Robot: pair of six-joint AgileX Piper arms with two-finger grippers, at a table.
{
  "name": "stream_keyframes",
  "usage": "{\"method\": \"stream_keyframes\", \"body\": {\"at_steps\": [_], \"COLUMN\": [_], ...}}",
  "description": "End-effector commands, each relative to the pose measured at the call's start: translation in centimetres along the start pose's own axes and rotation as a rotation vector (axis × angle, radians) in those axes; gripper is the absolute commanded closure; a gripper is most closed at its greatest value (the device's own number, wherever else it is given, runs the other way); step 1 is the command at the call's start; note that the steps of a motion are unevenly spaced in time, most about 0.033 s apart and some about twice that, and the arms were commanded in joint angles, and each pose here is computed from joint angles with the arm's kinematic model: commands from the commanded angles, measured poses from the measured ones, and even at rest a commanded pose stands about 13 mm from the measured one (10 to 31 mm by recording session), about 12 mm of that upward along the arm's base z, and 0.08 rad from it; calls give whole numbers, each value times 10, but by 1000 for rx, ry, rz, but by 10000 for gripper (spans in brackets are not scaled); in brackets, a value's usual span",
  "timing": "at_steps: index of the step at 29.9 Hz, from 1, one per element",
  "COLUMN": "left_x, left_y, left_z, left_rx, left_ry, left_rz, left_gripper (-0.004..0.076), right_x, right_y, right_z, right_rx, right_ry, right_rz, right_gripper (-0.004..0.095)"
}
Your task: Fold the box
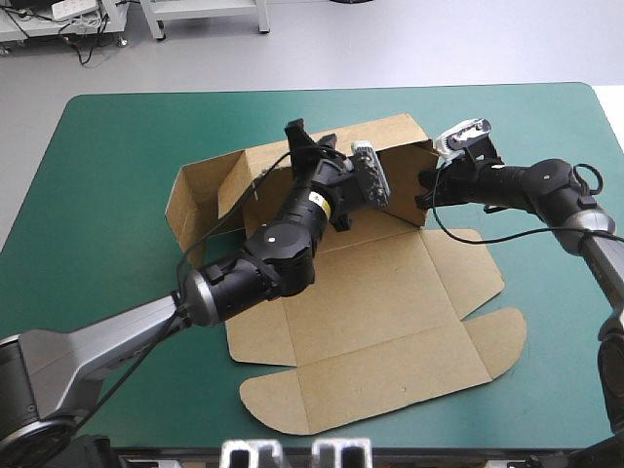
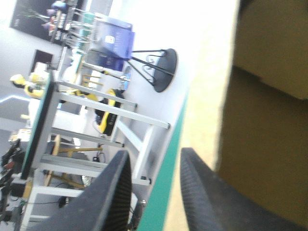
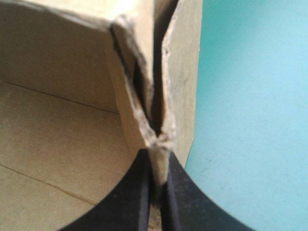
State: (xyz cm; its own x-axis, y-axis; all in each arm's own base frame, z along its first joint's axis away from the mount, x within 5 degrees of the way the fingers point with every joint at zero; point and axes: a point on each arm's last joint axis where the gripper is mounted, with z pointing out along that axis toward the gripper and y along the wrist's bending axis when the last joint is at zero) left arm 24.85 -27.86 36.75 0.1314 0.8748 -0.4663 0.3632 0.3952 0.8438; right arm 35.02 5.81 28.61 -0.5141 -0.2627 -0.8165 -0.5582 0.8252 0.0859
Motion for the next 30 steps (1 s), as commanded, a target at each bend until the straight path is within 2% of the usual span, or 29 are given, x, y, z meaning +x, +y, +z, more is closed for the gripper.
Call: {"method": "stream_keyframes", "body": {"at_steps": [1, 6, 10, 15, 18, 24, 30], "left_x": [4, 34, 70, 114, 138, 160, 154], "left_y": [60, 101, 130, 156, 170, 182, 185], "left_z": [-28, -32, -31, -34, -38, -47, -55], "left_rx": [-229, -373, -454, -511, -541, -570, -535], "left_ry": [-56, -2, 96, 211, 264, 313, 248], "left_rz": [-89, -229, -346, -483, -556, -634, -630], "left_gripper": [598, 727, 734, 734, 734, 733, 734], "right_x": [-25, -42, -50, -58, -60, -54, -41], "right_y": [8, 17, 28, 56, 72, 69, 48], "right_z": [-27, -54, -70, -84, -89, -81, -37], "right_rx": [24, 21, -9, -115, -148, -48, -4], "right_ry": [-72, -29, 71, 231, 316, 422, 498], "right_rz": [-7, 19, 58, 116, 146, 212, 206], "right_gripper": [921, 921, 920, 920, 921, 921, 921]}}
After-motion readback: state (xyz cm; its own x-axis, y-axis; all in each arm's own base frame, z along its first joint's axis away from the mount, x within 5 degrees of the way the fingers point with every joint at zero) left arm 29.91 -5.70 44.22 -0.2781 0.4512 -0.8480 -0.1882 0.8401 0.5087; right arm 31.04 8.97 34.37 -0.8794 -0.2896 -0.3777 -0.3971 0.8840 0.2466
